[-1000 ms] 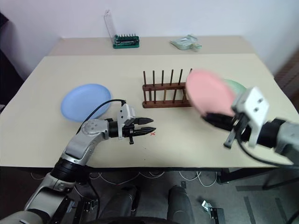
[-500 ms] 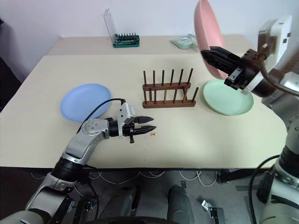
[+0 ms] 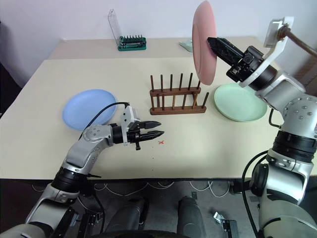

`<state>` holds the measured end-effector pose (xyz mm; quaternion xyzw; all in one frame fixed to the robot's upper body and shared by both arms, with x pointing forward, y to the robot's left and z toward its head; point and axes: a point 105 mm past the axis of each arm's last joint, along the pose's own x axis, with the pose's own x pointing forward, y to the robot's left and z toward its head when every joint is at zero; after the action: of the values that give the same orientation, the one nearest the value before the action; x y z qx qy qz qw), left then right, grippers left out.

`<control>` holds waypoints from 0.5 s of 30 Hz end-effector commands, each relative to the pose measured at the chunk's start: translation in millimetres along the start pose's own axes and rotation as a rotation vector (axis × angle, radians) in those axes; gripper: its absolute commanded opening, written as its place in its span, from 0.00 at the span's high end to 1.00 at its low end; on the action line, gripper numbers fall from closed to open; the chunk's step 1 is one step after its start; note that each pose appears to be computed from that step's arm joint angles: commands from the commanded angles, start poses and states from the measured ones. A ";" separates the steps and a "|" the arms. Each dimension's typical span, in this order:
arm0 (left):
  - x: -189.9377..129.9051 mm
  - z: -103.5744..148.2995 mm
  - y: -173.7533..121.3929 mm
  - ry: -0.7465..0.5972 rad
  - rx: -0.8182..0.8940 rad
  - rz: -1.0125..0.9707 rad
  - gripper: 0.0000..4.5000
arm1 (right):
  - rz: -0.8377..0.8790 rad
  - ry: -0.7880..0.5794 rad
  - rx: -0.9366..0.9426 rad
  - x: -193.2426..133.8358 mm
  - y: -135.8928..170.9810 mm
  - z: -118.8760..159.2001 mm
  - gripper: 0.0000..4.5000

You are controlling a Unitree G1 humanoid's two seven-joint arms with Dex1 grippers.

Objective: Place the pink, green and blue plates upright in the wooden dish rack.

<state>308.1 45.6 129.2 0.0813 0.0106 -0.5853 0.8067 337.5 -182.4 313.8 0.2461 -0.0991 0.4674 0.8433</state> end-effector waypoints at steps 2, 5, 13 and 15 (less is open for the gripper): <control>-3.4 10.6 0.9 -0.030 0.026 0.005 0.63 | 0.033 -0.048 0.020 4.2 1.7 11.6 0.99; -3.3 11.0 0.4 -0.029 0.027 0.001 0.63 | -0.011 -0.049 0.062 3.0 -11.1 7.6 0.99; -4.3 11.1 -0.1 -0.026 0.030 -0.001 0.63 | -0.048 -0.020 0.144 5.5 -27.5 -6.6 0.99; -4.4 11.1 -0.1 -0.026 0.030 -0.001 0.63 | -0.056 -0.018 0.154 6.2 -30.0 -7.9 0.99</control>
<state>308.5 48.3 128.3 0.0852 0.0157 -0.5837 0.8073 368.9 -189.9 280.5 0.3258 -0.0364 0.4318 0.8403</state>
